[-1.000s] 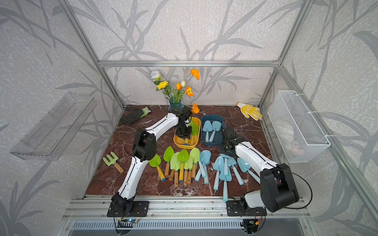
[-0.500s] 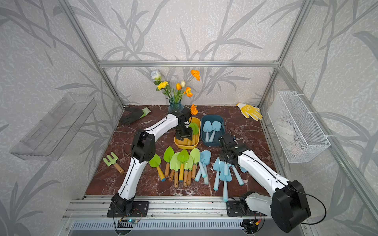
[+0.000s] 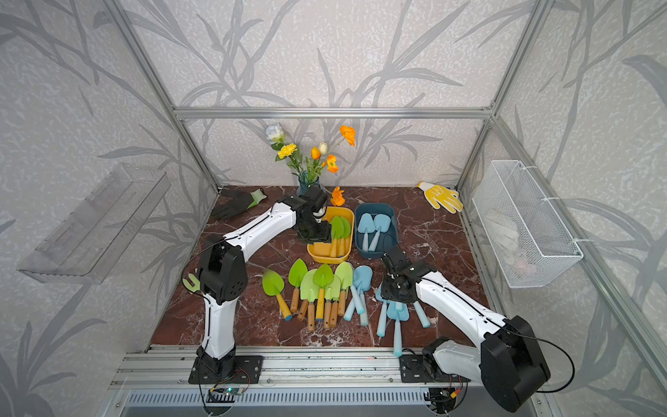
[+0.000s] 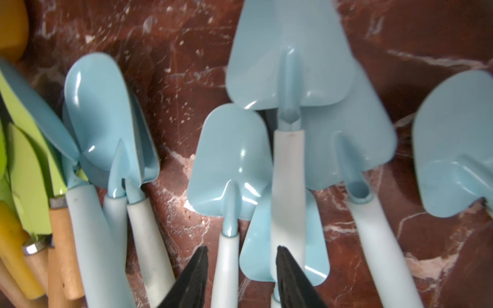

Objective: Sort the small shovels by color and place them into the storage box
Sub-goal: Pick up the shovel from the center of the board.

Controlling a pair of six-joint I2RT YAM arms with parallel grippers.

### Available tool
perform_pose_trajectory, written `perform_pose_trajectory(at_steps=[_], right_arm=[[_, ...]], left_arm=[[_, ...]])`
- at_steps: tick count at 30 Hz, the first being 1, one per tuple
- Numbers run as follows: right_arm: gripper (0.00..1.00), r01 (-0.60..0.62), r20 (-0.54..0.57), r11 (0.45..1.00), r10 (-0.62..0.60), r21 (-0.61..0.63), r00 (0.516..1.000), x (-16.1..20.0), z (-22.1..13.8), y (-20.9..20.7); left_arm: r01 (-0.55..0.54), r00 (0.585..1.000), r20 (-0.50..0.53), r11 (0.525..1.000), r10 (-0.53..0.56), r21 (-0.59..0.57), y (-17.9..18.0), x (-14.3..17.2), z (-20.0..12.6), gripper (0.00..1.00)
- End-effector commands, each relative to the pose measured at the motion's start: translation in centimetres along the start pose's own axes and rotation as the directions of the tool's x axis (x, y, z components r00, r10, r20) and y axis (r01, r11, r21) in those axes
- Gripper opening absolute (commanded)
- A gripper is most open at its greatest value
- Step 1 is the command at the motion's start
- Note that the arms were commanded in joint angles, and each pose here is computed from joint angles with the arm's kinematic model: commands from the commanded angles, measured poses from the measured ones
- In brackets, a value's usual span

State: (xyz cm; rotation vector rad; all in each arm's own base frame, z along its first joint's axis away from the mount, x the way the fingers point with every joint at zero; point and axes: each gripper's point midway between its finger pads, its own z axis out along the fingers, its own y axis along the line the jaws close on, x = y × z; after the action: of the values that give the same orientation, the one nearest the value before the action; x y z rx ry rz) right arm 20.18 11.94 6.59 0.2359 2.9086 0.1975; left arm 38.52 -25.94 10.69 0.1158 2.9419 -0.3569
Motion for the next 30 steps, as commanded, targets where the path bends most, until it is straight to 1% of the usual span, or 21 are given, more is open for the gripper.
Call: perform_pose_trajectory(at_steps=[1,5,11,17,20,24,26,28,30], right_arm=[[0.44,0.061,-0.054,0.998,-0.062,-0.006,0.997,1.8,0.2,0.8],[0.44,0.072,-0.093,0.997,-0.070,0.018,0.993,3.8,0.8,0.6],[0.42,0.081,-0.159,0.996,-0.075,0.033,0.984,6.4,2.8,0.5],[0.39,0.107,-0.193,0.993,-0.097,0.042,0.976,7.9,4.2,0.5],[0.35,0.116,-0.215,0.992,-0.102,0.056,0.971,8.4,5.0,0.3],[0.22,0.134,-0.230,0.988,-0.113,0.081,0.967,8.7,5.3,0.1],[0.18,0.137,-0.213,0.988,-0.120,0.071,0.970,8.3,4.8,0.4],[0.16,0.141,-0.173,0.988,-0.130,0.054,0.976,7.4,3.8,1.0],[0.15,0.141,-0.131,0.988,-0.133,0.057,0.982,6.2,2.5,1.3]], left_arm=[[0.025,1.000,0.007,1.000,-0.025,-0.017,0.5,0.4,0.1,0.68],[0.032,0.999,0.001,0.999,-0.032,-0.016,0.6,0.6,0.2,0.68],[0.024,1.000,0.008,0.999,-0.024,-0.031,0.8,0.4,-0.1,0.68],[0.026,1.000,-0.002,0.999,-0.026,-0.040,1.0,0.7,0.2,0.68],[0.029,1.000,-0.008,0.999,-0.029,-0.040,1.1,0.9,0.3,0.68],[0.026,1.000,-0.007,0.998,-0.026,-0.049,1.3,0.9,0.3,0.69],[0.021,1.000,-0.001,0.999,-0.021,-0.049,1.2,0.8,0.1,0.68],[0.018,1.000,0.001,0.999,-0.018,-0.052,1.3,0.7,0.0,0.68],[0.015,1.000,0.003,0.998,-0.015,-0.054,1.3,0.7,-0.1,0.68]])
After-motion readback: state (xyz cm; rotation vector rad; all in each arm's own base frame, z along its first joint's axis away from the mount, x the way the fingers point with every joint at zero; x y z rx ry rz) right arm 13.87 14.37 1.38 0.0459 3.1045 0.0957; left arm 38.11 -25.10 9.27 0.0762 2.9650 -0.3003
